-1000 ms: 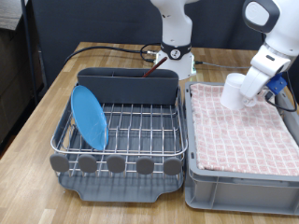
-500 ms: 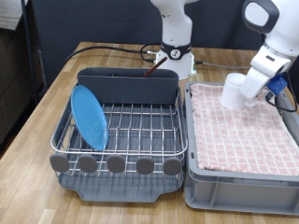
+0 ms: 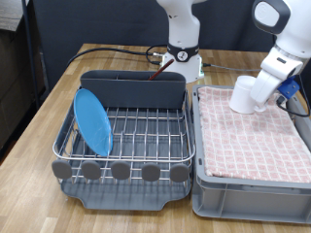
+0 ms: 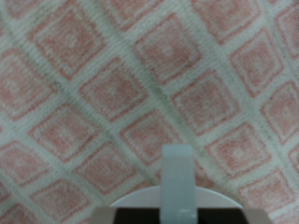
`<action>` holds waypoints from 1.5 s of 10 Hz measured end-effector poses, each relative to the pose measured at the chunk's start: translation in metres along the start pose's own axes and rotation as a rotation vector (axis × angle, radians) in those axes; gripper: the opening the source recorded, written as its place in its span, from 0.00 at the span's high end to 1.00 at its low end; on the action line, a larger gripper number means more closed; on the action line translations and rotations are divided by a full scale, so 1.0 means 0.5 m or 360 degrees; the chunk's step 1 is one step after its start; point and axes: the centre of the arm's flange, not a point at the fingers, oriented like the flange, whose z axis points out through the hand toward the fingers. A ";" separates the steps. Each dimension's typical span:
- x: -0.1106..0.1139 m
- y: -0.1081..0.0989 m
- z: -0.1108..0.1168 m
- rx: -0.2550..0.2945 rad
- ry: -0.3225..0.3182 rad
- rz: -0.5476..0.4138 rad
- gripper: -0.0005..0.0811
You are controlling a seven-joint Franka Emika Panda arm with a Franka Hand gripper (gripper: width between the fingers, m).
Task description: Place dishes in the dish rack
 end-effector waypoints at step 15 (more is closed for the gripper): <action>0.089 0.216 -0.224 0.0166 0.0234 0.0488 0.91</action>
